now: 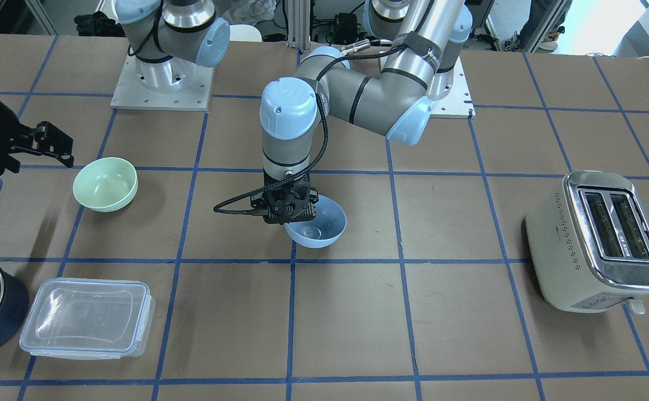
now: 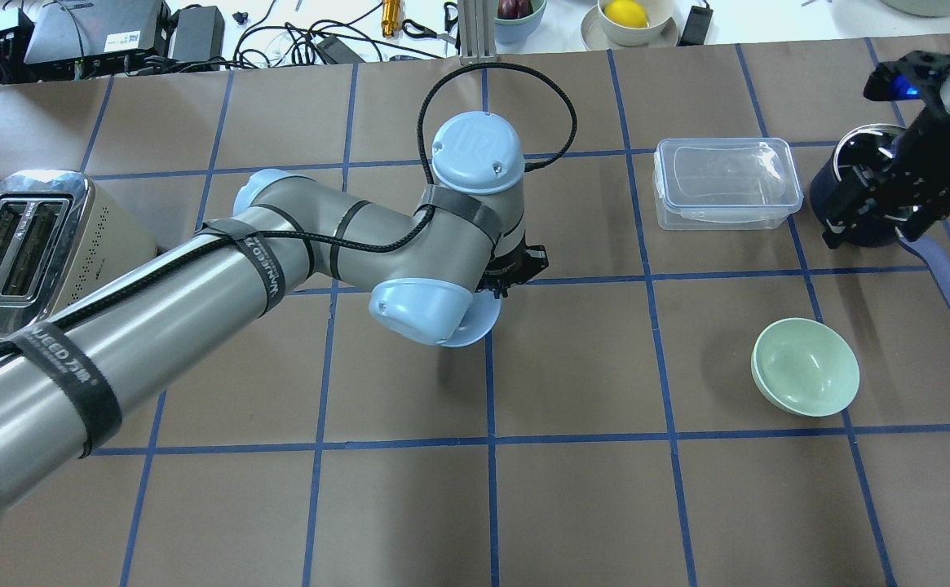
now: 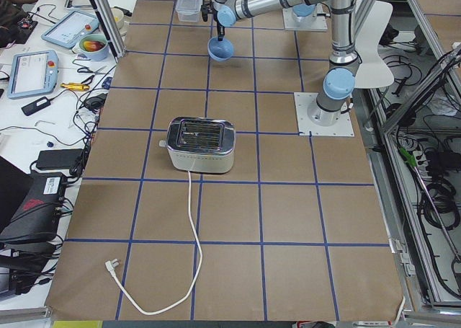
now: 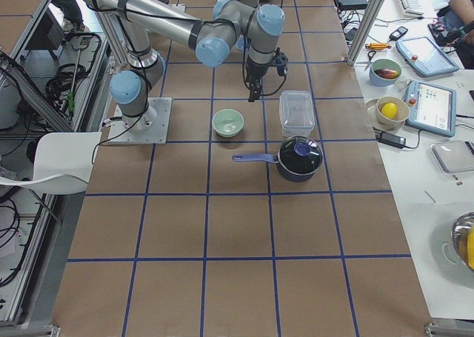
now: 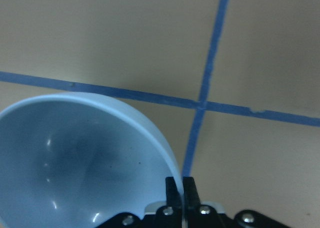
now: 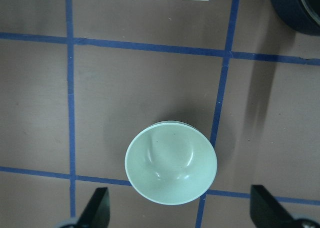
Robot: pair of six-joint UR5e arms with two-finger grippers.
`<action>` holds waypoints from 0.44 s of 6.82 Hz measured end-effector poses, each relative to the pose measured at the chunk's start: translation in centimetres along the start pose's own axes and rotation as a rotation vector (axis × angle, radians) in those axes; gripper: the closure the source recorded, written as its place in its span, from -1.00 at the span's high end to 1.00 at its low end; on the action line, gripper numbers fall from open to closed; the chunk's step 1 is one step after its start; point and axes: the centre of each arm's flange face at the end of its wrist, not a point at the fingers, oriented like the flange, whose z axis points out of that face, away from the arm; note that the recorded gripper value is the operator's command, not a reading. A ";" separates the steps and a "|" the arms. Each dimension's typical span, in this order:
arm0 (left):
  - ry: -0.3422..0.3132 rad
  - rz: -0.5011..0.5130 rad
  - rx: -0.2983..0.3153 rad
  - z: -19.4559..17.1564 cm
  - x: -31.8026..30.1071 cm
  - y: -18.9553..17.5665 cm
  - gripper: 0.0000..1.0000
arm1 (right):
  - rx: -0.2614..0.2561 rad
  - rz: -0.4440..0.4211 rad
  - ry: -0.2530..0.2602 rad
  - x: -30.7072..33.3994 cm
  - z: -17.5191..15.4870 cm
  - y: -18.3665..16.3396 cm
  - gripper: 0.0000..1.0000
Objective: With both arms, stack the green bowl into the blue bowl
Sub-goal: 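Carry the blue bowl to table center with left gripper while right gripper grasps green bowl, then release the blue bowl and retract the left arm while right gripper lifts green bowl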
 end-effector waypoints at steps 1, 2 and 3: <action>0.005 -0.005 -0.001 1.5 0.8 0.0 0.99 | 0.001 0.024 -0.008 1.9 3.4 0.8 1.00; 0.025 -0.008 0.013 1.7 1.4 -0.2 1.00 | 0.005 0.051 -0.012 3.4 6.3 1.5 1.00; 0.062 0.016 0.055 0.1 1.6 -0.8 1.00 | 0.013 0.068 -0.010 4.3 9.1 1.7 0.88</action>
